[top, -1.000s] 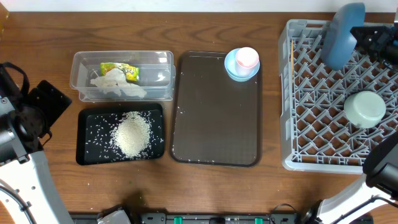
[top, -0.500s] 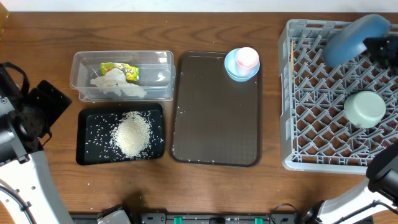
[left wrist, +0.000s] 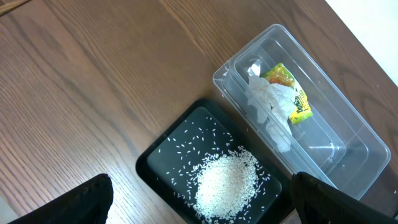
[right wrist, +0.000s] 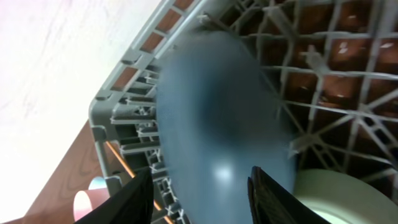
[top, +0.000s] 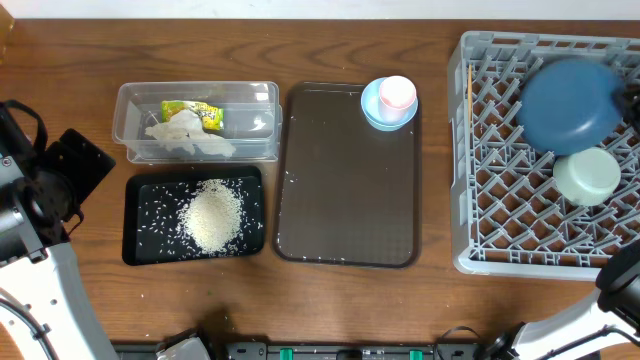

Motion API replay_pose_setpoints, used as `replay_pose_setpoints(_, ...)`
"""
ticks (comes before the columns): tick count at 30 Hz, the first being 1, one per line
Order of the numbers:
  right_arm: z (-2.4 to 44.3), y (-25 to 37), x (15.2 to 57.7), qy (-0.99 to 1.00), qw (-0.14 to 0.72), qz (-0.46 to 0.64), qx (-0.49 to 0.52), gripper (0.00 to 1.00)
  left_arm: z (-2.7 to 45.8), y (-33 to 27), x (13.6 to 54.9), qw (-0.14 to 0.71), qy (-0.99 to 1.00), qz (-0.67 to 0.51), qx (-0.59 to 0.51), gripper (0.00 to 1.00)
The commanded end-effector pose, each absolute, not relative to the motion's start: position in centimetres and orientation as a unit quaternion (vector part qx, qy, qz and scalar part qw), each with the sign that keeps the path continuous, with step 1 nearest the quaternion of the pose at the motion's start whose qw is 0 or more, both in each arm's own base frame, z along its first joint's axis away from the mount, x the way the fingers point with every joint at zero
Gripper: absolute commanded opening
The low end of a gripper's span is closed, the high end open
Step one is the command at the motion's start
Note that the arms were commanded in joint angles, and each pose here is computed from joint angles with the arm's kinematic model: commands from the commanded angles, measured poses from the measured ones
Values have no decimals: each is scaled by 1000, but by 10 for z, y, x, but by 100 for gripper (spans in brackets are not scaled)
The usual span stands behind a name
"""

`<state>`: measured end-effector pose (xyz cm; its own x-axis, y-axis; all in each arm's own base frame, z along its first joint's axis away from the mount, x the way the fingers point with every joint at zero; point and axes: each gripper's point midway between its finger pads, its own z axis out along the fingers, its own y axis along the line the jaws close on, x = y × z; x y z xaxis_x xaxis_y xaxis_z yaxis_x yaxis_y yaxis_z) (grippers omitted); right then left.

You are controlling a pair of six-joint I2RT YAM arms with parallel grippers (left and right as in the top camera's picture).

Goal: Sort waste into correct bins and load items into the dishwasher rack
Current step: 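Lower the blue plate into the rack's back corner and release it, then lift the right gripper out of the rack and move it left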

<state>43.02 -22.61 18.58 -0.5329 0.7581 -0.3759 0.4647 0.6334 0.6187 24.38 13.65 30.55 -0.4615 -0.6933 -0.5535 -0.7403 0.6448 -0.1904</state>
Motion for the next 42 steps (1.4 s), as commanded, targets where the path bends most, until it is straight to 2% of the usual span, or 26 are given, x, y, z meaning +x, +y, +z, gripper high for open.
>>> replay_pose_setpoints(1, 229, -233, 416, 838, 365, 185, 360, 48, 307, 139, 243, 306, 853, 44, -422, 93)
replay_pose_setpoints(7, 278, -216, 408, 834, 410, 150, 337, 48, 307, 139, 243, 306, 853, 44, -422, 93)
replay_pose_setpoints(12, 289, -198, 412, 841, 417, 121, 322, 50, 307, 139, 243, 306, 853, 44, -422, 93)
replay_pose_setpoints(16, 274, -192, 421, 854, 399, 74, 325, 50, 307, 139, 243, 306, 853, 44, -422, 93)
replay_pose_setpoints(21, 235, -191, 439, 870, 361, 18, 335, 27, 307, 139, 243, 306, 853, 44, -422, 93)
replay_pose_setpoints(27, 179, -204, 458, 882, 319, -21, 346, 27, 307, 139, 243, 306, 853, 44, -422, 93)
replay_pose_setpoints(32, 142, -202, 457, 895, 275, -18, 350, 25, 307, 139, 243, 306, 853, 44, -422, 93)
replay_pose_setpoints(37, 139, -197, 446, 902, 251, -16, 352, 18, 307, 139, 243, 306, 853, 44, -422, 93)
replay_pose_setpoints(42, 158, -191, 433, 902, 251, -16, 351, 18, 307, 139, 243, 306, 853, 44, -422, 93)
